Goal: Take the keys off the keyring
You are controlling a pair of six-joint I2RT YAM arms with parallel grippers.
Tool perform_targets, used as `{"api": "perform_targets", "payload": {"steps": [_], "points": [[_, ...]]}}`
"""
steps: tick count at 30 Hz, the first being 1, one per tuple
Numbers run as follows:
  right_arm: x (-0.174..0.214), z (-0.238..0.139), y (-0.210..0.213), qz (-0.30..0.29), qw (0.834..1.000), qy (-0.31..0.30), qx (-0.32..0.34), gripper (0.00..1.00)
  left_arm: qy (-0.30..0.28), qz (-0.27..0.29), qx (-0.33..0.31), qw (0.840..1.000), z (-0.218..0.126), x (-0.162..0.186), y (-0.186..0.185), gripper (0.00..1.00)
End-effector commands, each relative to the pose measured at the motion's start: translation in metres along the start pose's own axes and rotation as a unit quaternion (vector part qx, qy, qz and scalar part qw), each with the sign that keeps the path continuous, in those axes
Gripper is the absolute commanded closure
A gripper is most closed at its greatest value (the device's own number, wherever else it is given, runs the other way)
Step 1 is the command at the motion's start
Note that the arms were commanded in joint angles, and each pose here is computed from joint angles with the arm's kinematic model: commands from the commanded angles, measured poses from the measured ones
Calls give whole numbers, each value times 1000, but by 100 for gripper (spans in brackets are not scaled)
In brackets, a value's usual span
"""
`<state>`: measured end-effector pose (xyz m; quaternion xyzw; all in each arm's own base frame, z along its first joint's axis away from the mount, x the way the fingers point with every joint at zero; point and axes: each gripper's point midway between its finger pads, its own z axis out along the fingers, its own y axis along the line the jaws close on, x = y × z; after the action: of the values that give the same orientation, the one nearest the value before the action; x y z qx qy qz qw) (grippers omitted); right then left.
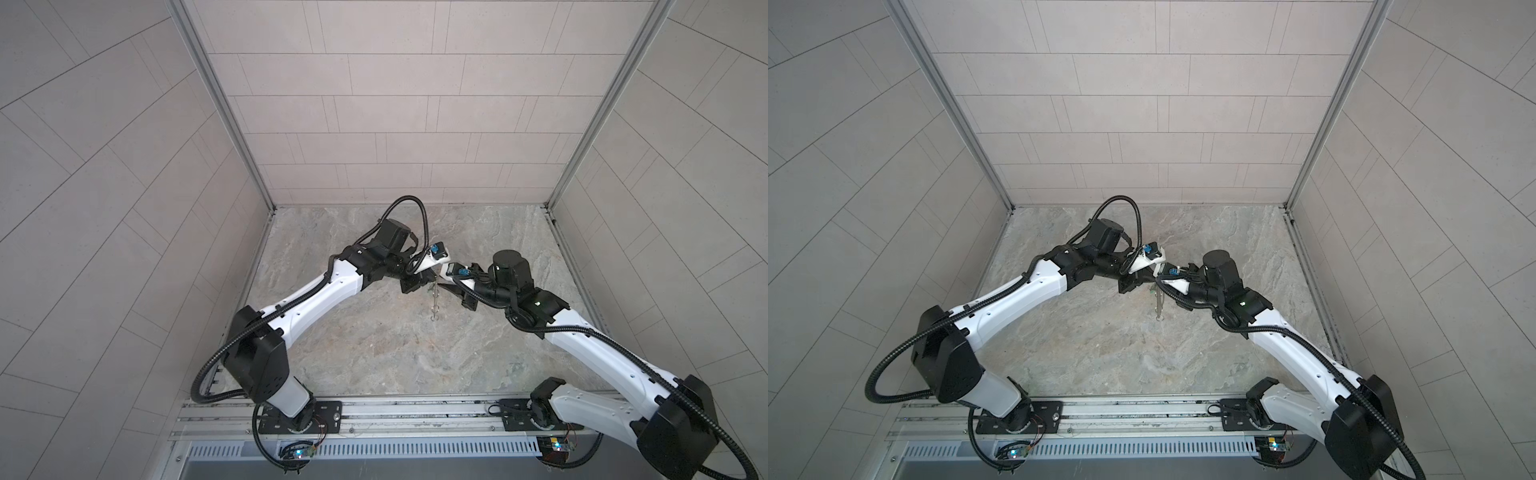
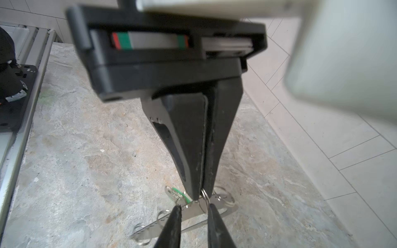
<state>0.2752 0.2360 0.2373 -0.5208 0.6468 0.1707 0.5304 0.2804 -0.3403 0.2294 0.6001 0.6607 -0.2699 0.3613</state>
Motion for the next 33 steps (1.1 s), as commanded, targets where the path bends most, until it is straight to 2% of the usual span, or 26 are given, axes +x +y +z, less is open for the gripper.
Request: {"api": "perform_targets", "payload": {"steps": [1,10,24,33], "points": [[-1,-2,-12,-14,999,0,49,76,13,7,15,1000,-4,-4,-6,100],[3,2,-17,10,997,4,83,79,8,-1,23,1000,-4,-9,-7,100],[2,10,-10,33,998,-4,57,83,-2,-3,24,1000,-2,-14,-5,100],[4,12,-9,40,998,-4,56,92,-20,-5,31,999,-4,-20,-8,100]]}}
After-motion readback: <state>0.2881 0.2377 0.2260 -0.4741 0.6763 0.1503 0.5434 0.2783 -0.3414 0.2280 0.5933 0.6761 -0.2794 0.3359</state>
